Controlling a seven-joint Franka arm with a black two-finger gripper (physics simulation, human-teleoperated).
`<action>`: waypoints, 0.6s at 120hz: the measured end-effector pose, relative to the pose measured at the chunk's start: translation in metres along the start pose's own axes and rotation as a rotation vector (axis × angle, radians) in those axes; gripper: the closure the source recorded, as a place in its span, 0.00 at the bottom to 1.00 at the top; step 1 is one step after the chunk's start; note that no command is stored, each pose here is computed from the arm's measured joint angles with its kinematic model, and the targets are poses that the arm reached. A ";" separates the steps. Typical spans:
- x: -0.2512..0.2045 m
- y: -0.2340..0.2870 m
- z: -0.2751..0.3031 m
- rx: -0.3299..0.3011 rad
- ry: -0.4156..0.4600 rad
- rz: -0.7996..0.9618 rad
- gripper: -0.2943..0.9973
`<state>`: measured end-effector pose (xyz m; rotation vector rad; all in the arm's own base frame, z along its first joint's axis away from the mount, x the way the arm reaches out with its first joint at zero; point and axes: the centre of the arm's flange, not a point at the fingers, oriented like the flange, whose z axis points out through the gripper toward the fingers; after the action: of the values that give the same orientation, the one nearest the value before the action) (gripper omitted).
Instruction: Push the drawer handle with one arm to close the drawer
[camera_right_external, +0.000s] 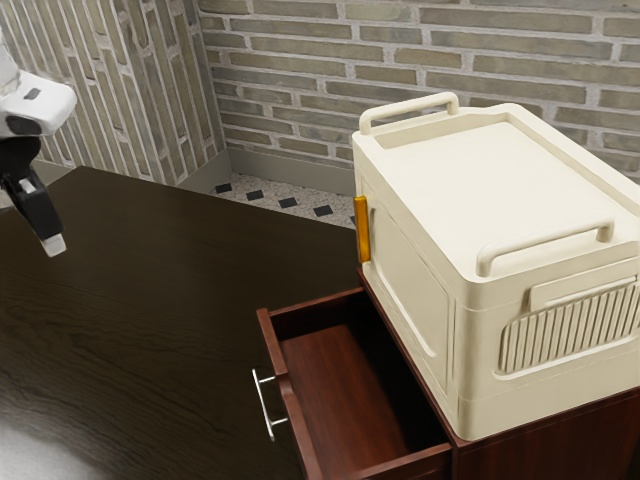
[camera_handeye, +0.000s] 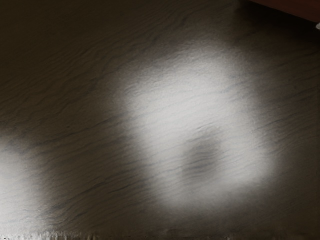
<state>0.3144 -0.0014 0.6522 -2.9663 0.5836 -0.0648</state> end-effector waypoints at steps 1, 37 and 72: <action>0.000 -0.001 0.003 -0.006 -0.006 0.000 0.24; 0.016 0.053 0.106 -0.070 -0.101 0.202 0.28; 0.027 0.118 0.158 -0.116 -0.066 0.424 0.65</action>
<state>0.3060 -0.1029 0.4813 -2.8646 1.2257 0.1085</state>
